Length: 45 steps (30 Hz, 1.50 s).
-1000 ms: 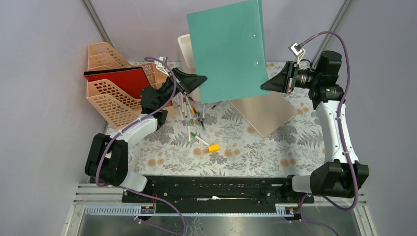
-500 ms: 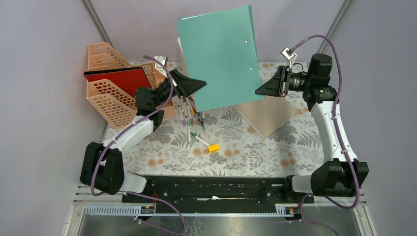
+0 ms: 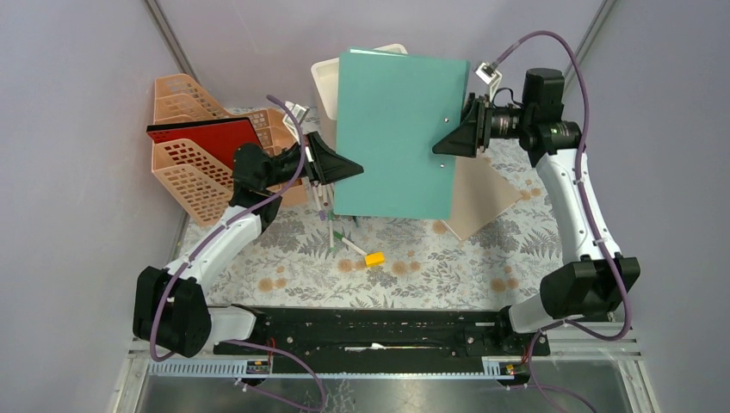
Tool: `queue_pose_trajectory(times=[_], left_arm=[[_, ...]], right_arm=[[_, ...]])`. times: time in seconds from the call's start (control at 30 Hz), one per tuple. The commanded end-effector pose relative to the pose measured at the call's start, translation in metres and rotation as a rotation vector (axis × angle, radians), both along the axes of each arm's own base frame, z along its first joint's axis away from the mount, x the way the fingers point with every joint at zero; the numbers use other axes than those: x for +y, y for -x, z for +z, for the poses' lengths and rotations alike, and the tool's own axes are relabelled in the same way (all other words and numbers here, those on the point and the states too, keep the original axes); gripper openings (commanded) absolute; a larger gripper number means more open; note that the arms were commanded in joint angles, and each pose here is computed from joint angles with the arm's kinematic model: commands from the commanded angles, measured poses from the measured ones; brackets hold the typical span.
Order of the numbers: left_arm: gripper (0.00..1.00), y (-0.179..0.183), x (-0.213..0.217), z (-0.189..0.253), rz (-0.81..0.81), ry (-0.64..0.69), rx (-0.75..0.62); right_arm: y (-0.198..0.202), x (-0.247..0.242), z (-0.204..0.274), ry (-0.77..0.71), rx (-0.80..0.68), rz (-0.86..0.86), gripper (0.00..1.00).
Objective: Organize the desk
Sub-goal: Pick up the folder from the center of the board, then place the folder in the storage box.
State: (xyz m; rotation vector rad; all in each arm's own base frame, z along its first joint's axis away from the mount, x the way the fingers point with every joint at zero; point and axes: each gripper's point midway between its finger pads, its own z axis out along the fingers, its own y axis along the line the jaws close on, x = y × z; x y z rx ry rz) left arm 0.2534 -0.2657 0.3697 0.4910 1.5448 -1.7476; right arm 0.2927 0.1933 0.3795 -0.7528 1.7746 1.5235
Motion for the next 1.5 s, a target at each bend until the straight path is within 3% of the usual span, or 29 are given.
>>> queue_pose_trajectory(times=[0.0, 0.17, 0.5, 0.6, 0.7, 0.77, 0.9, 1.03, 1.17, 1.3, 1.47], left_arm=[[0.00, 0.019, 0.008, 0.022, -0.025, 0.009, -0.094], [0.00, 0.013, 0.013, 0.012, 0.028, -0.027, -0.071], [0.00, 0.005, 0.022, 0.003, 0.090, -0.072, -0.057], [0.00, 0.005, 0.023, 0.001, 0.100, -0.076, -0.053], [0.00, 0.002, 0.024, 0.002, 0.121, -0.079, -0.052], [0.00, -0.002, 0.028, 0.003, 0.160, -0.095, -0.054], [0.34, -0.012, 0.044, -0.002, 0.323, -0.194, -0.053], [0.70, -0.012, 0.069, 0.015, 0.503, -0.253, -0.149], [0.98, -0.011, 0.111, 0.042, 0.777, -0.313, -0.274], [0.99, -0.003, 0.157, 0.067, 1.029, -0.357, -0.338], [0.99, 0.013, 0.186, 0.096, 1.170, -0.352, -0.366]], right_arm=[[-0.009, 0.012, 0.031, -0.009, -0.094, 0.041, 0.82], [-0.018, 0.015, 0.054, -0.023, -0.121, 0.042, 0.78], [-0.014, 0.019, 0.084, -0.122, -0.151, 0.076, 0.55], [-0.012, 0.021, 0.088, -0.143, -0.129, 0.101, 0.40], [-0.009, 0.023, 0.088, -0.153, -0.111, 0.117, 0.03], [-0.010, 0.023, 0.086, -0.155, -0.109, 0.111, 0.00], [-0.022, 0.025, 0.086, -0.130, -0.176, 0.035, 0.00], [-0.029, 0.026, 0.091, -0.078, -0.242, -0.052, 0.00], [-0.031, 0.033, 0.097, -0.081, -0.255, -0.040, 0.00], [-0.025, 0.048, 0.104, -0.072, -0.308, -0.009, 0.00], [-0.021, 0.080, 0.114, -0.021, -0.445, 0.024, 0.00]])
